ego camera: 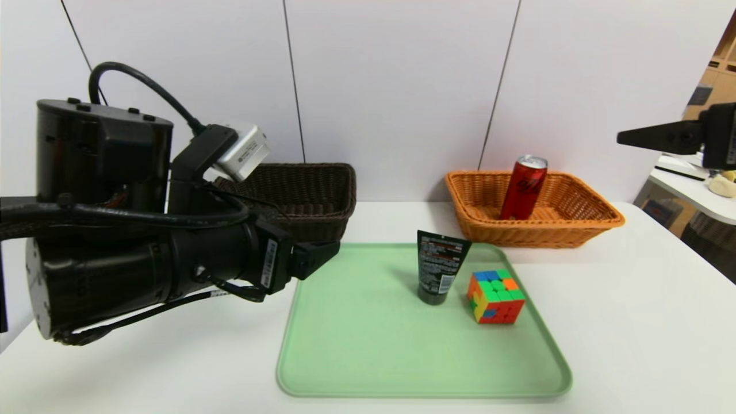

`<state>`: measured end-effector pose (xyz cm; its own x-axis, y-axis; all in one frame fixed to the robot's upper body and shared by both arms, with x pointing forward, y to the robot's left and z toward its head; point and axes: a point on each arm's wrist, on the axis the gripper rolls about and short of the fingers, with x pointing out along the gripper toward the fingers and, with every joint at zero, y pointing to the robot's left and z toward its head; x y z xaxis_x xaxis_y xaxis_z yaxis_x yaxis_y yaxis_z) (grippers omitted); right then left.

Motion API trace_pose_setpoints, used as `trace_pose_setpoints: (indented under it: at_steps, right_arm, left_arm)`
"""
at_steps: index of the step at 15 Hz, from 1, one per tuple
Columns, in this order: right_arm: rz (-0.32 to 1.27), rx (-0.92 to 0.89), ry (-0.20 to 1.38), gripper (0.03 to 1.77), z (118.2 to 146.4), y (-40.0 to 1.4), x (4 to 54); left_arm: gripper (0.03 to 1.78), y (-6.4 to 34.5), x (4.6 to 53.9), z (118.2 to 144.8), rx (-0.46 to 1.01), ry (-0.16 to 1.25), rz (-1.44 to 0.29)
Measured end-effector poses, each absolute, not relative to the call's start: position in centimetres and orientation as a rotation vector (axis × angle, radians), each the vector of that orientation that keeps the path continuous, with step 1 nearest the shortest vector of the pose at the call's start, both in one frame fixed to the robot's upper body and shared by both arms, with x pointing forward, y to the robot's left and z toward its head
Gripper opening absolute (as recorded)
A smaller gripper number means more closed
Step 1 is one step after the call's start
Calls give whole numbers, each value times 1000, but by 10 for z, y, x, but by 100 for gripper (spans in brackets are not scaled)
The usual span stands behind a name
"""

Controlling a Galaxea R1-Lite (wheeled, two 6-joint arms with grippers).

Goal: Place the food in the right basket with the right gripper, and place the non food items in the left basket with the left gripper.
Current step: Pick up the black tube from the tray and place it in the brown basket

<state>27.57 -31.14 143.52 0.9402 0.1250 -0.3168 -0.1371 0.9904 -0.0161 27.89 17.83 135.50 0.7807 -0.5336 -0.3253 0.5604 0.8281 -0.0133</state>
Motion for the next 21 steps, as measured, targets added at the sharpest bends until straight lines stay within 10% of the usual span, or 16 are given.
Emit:
trace_pose_setpoints:
  at_steps: [15, 21]
  right_arm:
    - [133, -27, 338, 169, 1438, -324, 213]
    - [128, -19, 314, 169, 1443, -325, 209]
  left_arm:
    - [169, 90, 288, 1344, -48, 306, -801]
    - [169, 83, 296, 1303, -24, 407, -916]
